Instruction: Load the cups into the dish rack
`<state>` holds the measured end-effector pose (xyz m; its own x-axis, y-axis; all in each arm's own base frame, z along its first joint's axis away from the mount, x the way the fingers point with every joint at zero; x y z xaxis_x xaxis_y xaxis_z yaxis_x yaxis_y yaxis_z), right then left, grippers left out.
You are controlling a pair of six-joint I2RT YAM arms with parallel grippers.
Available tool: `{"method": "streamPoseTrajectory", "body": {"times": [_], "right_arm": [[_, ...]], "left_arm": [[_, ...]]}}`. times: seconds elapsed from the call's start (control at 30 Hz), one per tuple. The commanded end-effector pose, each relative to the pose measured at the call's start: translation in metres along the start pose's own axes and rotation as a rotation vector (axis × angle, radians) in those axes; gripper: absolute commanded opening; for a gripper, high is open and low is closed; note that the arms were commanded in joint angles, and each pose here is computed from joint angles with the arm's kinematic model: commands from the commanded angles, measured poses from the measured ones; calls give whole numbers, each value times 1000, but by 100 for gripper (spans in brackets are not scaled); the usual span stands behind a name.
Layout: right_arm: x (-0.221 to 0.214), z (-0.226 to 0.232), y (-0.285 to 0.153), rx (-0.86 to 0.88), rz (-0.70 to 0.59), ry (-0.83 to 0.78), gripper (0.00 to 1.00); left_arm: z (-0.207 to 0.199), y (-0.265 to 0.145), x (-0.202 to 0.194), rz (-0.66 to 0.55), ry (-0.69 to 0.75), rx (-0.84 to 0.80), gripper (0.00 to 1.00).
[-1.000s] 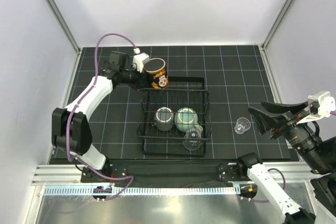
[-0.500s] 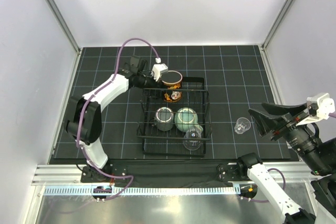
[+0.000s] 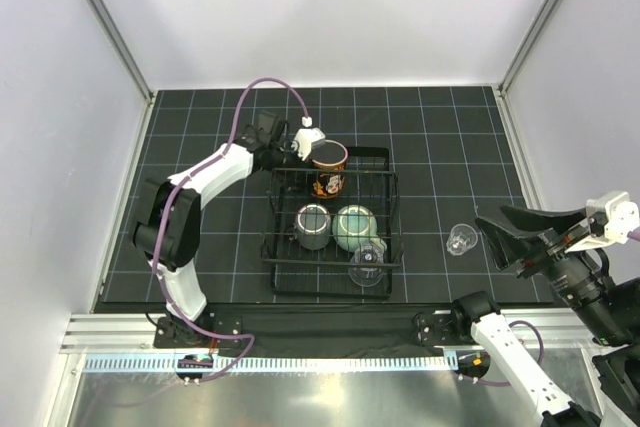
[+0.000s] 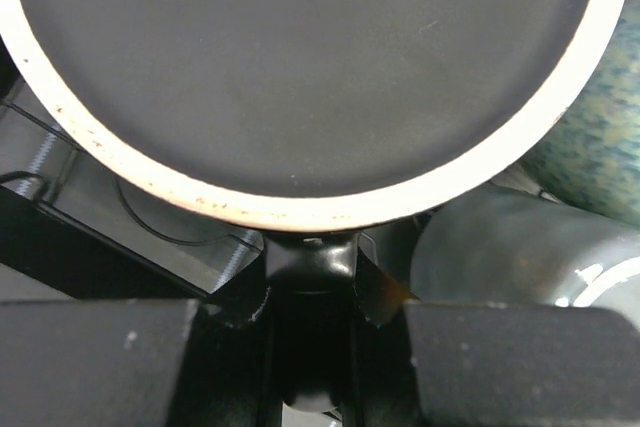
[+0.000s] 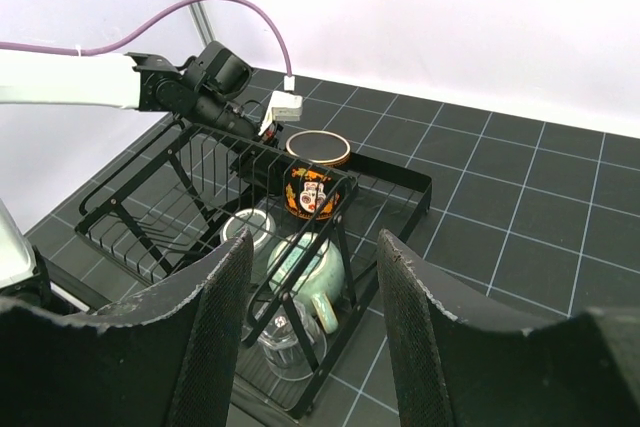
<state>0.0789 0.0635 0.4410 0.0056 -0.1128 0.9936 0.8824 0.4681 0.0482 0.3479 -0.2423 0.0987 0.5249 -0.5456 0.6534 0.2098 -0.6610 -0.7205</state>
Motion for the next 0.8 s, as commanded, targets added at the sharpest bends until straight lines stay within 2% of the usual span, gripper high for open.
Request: {"method": "streamPoseTrajectory", "body": {"times": [0.0,0.1,0.13,0.2,0.33,0.4,0.5,0.77], "right_arm": [[-3,-1,0,-1,-6,-3,54],[-5,-1,3,1,-5,7,54],[-6,-1,3,1,-5,7,54],[-6,-2,3,-7,-7,6,54],[-5,-1,1,2,-13,2,54],[-6,0,2,8,-16,1,54],[-7,1,3,13,-14,-2,54],[-2,0,14,18,-7,-8,55]], "left_arm": [[6,-6,42,-147,106,42,0],[8,-2,38,-145,85,55,1],[8,0,37,-139,83,56,9],[7,2,35,-133,80,58,14],[5,4,30,-121,65,57,42],[6,4,26,-116,63,64,48],[4,3,23,-116,61,60,53],[-7,-12,30,-140,85,42,59]]}}
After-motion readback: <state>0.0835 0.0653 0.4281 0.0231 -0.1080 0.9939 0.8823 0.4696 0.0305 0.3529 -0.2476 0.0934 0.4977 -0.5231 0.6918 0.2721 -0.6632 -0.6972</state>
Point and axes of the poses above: each gripper's point midway between its finger pads, its own y axis out along the fingers, its own z axis along the line the jaws close on, x = y × z, the point moved 1 cm from there along -y, back along the fingers, and after that the axes turned 3 degrees about -y, right-handed, at the moved point
